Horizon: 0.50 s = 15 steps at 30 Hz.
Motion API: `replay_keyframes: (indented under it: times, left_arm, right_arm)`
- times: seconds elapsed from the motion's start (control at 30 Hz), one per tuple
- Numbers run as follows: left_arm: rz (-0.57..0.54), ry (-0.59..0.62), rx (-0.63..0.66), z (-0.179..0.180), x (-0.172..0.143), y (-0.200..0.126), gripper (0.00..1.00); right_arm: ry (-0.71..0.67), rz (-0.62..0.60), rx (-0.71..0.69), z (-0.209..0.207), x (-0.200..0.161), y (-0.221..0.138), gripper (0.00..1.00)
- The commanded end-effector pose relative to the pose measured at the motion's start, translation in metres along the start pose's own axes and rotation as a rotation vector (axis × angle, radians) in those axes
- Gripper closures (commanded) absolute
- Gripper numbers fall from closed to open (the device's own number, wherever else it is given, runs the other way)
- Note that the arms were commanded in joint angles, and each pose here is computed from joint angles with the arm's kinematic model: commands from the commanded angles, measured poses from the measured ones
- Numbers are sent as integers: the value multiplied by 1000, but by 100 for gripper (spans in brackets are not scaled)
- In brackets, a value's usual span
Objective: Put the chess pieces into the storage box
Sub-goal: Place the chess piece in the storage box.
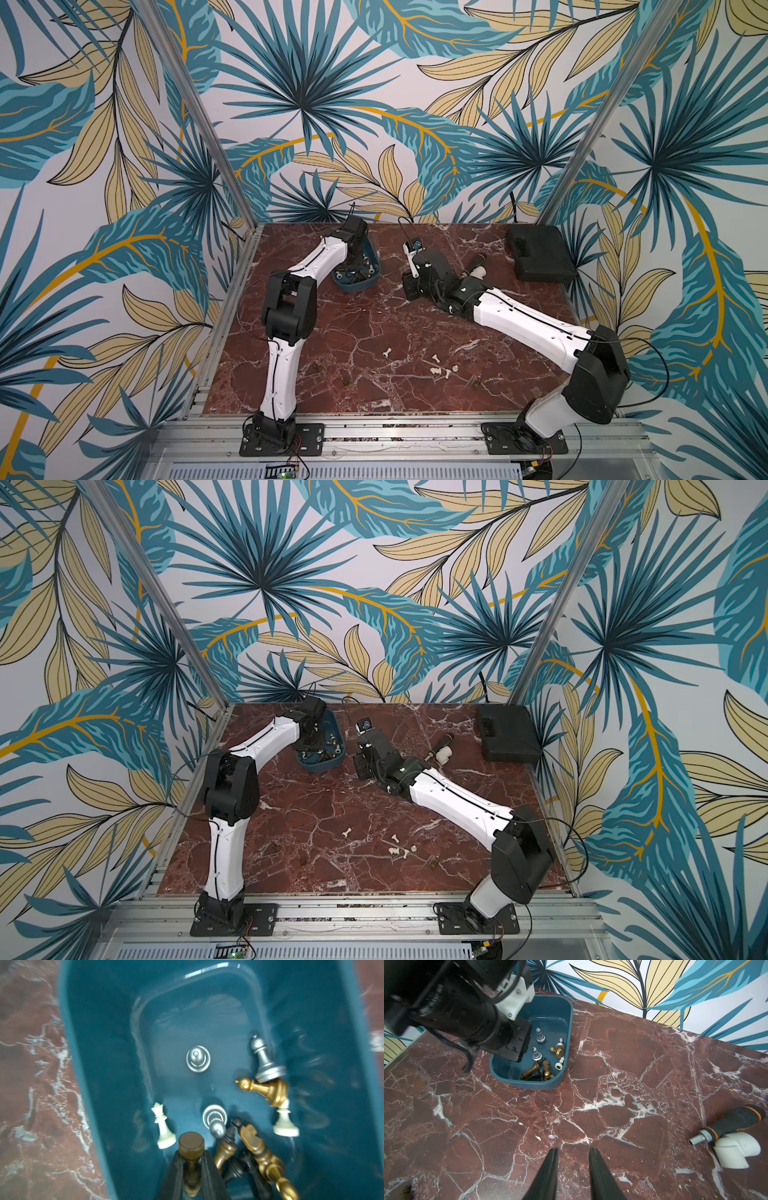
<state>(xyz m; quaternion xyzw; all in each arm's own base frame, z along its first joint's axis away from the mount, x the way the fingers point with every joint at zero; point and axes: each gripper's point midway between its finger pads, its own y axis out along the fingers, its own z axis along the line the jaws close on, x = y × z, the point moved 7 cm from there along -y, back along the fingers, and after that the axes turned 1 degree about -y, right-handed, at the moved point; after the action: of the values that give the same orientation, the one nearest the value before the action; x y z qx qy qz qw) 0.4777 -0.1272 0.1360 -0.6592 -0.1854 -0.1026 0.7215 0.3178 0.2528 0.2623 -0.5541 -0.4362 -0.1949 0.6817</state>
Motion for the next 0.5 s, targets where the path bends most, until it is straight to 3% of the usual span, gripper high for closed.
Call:
replay_keyframes:
  times: [0.0,0.13,0.27,0.47]
  left_arm:
    - [5,-3,27,8,9,-5,75]
    - [-20,-22,19,11,15,-20,66]
    - [-81,-39,-10,17,22,-60,65]
    - [-176,-83,-108,32,6,-122,64]
  right_arm:
    - [9,69,0,-5,-19,-7,68]
    - [0,96,57,-6,-30,-24,67]
    - [-55,149,278,12,-53,-44,67]
    - [-264,271,513,63,-107,-53,62]
